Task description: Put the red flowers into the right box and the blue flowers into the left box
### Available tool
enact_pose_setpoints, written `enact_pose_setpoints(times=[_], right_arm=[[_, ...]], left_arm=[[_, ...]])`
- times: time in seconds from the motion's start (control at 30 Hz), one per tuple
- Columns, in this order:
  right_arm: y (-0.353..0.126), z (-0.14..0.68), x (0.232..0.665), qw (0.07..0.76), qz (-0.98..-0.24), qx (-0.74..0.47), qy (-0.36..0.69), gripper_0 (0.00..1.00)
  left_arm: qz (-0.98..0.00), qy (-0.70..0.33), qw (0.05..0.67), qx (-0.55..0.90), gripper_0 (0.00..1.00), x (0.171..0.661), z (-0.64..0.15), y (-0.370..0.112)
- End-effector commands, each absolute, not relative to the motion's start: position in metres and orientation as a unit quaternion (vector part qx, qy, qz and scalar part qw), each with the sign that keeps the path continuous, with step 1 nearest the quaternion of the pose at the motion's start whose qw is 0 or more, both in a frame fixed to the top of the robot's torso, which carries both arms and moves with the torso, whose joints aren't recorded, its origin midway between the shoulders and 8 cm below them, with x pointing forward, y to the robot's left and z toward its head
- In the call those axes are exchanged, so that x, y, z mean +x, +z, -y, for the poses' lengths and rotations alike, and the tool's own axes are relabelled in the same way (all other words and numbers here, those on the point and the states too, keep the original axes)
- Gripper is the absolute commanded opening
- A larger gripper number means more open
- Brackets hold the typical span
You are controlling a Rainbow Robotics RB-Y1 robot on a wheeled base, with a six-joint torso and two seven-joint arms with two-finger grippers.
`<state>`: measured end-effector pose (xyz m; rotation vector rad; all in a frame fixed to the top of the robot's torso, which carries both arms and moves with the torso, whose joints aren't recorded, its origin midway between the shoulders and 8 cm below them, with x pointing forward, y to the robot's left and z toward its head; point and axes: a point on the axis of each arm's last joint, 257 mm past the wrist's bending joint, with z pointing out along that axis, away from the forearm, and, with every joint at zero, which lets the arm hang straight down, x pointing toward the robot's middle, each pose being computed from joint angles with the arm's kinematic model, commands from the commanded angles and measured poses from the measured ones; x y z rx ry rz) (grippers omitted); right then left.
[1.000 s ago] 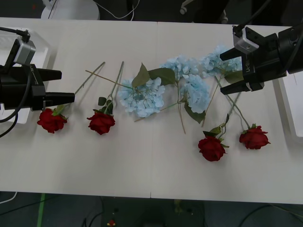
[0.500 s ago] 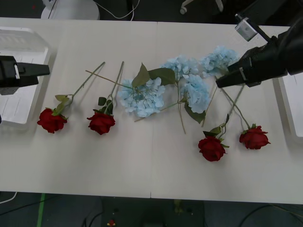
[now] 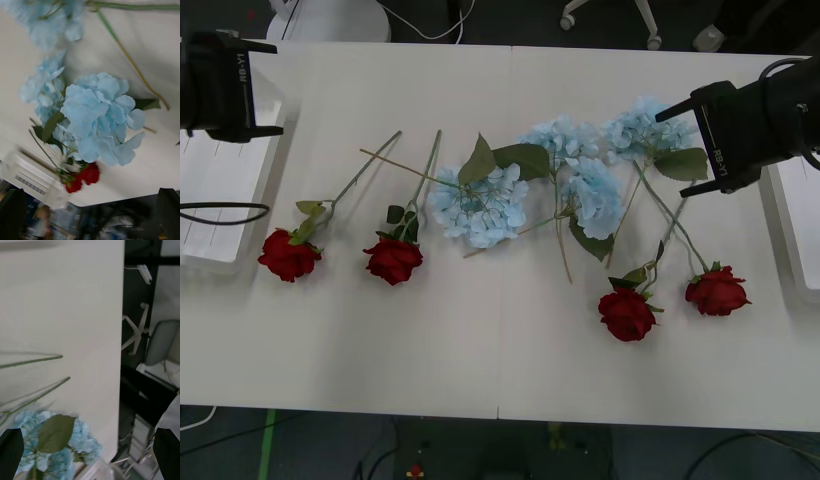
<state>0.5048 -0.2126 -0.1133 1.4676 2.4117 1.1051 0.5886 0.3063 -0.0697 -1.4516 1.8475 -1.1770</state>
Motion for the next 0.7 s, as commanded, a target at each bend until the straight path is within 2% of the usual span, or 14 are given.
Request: enact_pose_setpoints(times=[0.03, 0.3, 0.47, 0.7], right_arm=[[-0.108, 0.213, 0.515, 0.029, -0.72, 0.588, 0.366, 1.0], [-0.137, 0.219, 0.54, -0.023, -0.566, 0.742, 0.36, 1.0], [-0.16, 0.22, 0.546, -0.051, -0.506, 0.789, 0.346, 1.0], [-0.184, 0.246, 0.54, -0.057, -0.447, 0.833, 0.321, 1.0]], left_arm=[[-0.691, -0.388, 0.26, -0.552, 1.0, 0.608, -0.272, -0.101], [-0.639, -0.31, 0.189, -0.678, 1.0, 0.588, -0.281, -0.169], [-0.623, -0.296, 0.139, -0.71, 1.0, 0.578, -0.278, -0.199], [-0.601, -0.287, 0.131, -0.734, 1.0, 0.585, -0.291, -0.235]])
